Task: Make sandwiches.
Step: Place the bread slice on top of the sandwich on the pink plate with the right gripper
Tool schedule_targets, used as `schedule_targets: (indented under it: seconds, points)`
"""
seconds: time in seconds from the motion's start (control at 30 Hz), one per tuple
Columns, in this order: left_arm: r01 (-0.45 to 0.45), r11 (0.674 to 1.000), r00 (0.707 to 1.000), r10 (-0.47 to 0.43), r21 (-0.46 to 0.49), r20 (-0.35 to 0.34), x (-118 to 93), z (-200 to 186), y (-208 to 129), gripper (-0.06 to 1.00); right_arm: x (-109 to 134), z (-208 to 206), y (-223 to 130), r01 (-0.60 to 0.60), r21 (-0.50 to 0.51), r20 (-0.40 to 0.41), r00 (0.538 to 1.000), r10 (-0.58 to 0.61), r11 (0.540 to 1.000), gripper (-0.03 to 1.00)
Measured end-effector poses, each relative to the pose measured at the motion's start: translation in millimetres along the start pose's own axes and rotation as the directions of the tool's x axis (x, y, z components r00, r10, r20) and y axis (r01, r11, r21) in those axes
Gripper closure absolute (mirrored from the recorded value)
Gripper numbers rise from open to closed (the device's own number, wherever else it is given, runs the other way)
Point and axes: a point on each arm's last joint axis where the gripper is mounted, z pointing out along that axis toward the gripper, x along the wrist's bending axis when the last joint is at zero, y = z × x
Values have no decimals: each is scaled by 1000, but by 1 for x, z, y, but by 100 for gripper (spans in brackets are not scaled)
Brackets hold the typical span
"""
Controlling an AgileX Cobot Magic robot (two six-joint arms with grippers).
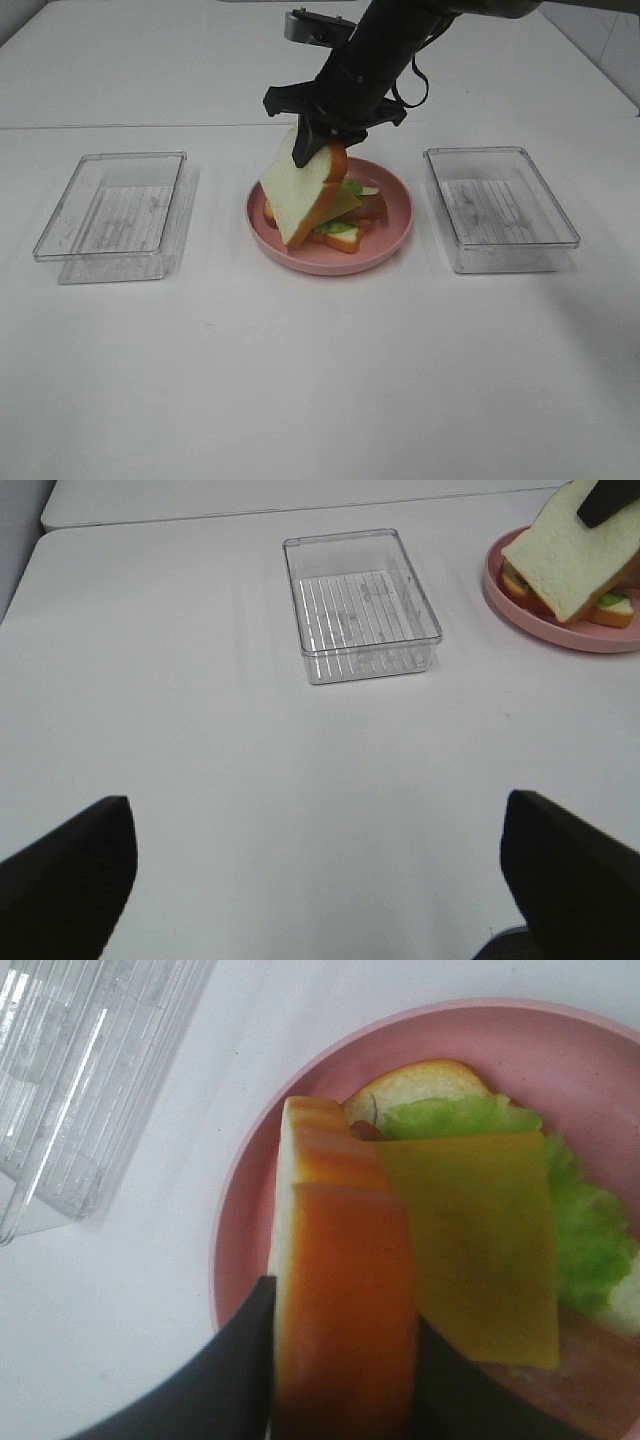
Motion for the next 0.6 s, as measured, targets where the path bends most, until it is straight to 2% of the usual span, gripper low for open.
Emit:
schedule_targets:
  seconds: [0.1, 0.17, 0.2, 0.23, 0.27, 0.3, 0.33, 0.43, 0.5, 0.6]
  points:
    - [0, 1000, 1000, 0, 0, 0, 0, 0, 0, 4, 0, 0, 0, 8, -4, 11, 1000, -8, 1000, 60]
    - [0, 1000, 1000, 0, 0, 0, 0, 0, 0, 4, -8, 2, 2, 58, -17, 95, 994, -56, 998, 26]
    - [0, 1000, 1000, 0, 0, 0, 0, 0, 0, 4, -8, 2, 2, 58, -17, 95, 994, -56, 998, 26]
    - [0, 1000, 1000, 0, 0, 0, 0, 0, 0, 4, -11, 2, 2, 74, -17, 120, 990, -71, 997, 19]
    - [0, 1000, 1000, 0, 0, 0, 0, 0, 0, 4, -11, 2, 2, 74, -17, 120, 990, -71, 997, 19]
    - [0, 1000, 1000, 0, 0, 0, 0, 0, 0, 4, -14, 3, 3, 99, -17, 160, 982, -95, 995, 10]
    - [0, 1000, 1000, 0, 0, 0, 0, 0, 0, 4, -18, 2, 3, 124, -10, 200, 972, -119, 992, 5]
    - [0, 1000, 1000, 0, 0, 0, 0, 0, 0, 4, -19, 2, 3, 131, -8, 214, 969, -126, 991, 4]
    - [0, 1000, 1000, 0, 0, 0, 0, 0, 0, 4, -24, 1, 3, 157, 4, 266, 952, -153, 988, 2]
    - [0, 1000, 1000, 0, 0, 0, 0, 0, 0, 4, -24, -5, 3, 167, 11, 283, 945, -163, 986, 2]
